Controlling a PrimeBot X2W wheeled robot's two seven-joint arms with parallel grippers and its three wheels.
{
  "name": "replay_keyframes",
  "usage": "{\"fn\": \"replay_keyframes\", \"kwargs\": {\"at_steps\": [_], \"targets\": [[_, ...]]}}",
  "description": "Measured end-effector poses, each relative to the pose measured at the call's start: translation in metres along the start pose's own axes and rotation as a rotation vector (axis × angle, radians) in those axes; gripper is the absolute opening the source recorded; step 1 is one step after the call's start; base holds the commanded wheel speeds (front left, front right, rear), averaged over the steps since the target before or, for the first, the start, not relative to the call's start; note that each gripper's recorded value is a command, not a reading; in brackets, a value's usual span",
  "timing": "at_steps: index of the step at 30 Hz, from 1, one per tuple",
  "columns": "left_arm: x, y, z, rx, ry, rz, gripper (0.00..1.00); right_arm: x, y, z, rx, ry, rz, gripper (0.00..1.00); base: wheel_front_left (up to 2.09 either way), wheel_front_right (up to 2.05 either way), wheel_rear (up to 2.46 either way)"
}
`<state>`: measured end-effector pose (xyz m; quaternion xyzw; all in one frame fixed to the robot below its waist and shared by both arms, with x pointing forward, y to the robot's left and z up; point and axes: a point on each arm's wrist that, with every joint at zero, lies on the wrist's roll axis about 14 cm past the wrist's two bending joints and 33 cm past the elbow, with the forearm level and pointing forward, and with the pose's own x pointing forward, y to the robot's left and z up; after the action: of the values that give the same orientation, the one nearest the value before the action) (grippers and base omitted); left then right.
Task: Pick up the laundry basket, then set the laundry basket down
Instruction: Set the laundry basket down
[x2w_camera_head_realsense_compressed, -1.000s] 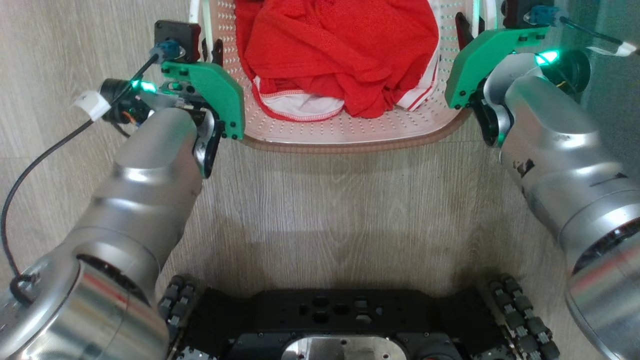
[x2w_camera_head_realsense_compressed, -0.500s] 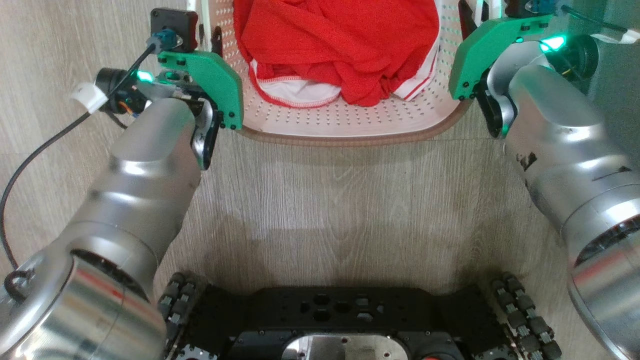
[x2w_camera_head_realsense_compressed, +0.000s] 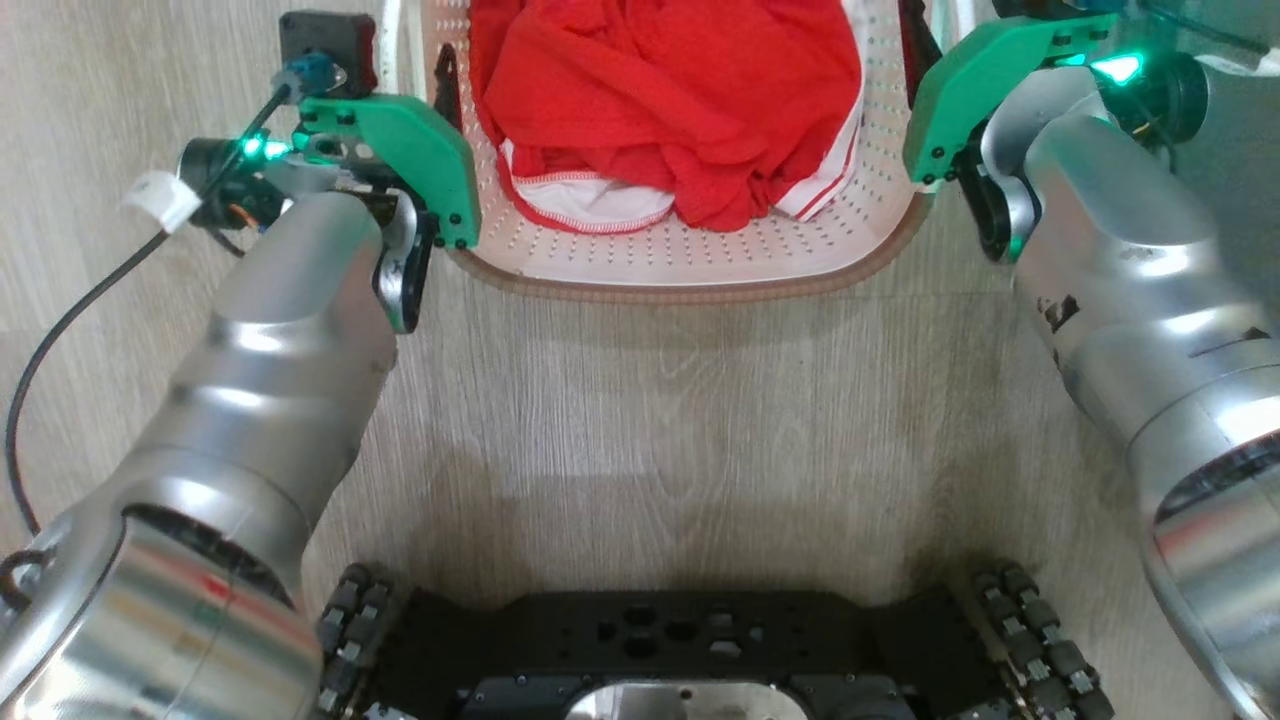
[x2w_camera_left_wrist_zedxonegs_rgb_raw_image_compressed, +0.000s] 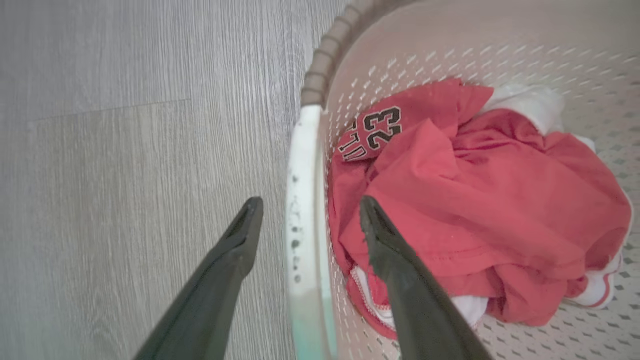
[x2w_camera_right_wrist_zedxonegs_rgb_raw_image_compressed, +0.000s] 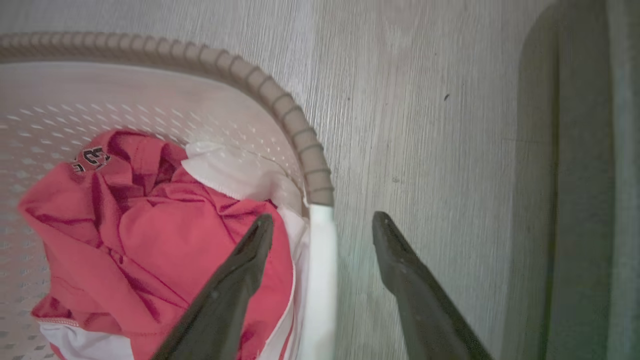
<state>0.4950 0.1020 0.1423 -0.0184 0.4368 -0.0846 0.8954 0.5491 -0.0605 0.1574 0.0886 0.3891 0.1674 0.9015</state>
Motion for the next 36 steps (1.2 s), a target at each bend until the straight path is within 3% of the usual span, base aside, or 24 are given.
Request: {"fn": "replay_keyframes", "kwargs": {"at_steps": [8,22,36], "targets": [[-0.022,-0.004,0.029,-0.028,-0.094,0.003,1.0,-0.02,0.006,0.055,-0.026,-0.129,0.0,1.0,0.0,0.0,0.0],[-0.118,-0.019,0.1,-0.056,-0.413,-0.017,1.0,-0.122,0.02,0.128,-0.07,-0.427,-0.042,1.0,0.0,0.0,0.0],[-0.228,-0.021,0.115,-0.076,-0.65,-0.003,1.0,-0.228,0.057,0.143,-0.087,-0.635,-0.019,1.0,0.0,0.0,0.0]]}}
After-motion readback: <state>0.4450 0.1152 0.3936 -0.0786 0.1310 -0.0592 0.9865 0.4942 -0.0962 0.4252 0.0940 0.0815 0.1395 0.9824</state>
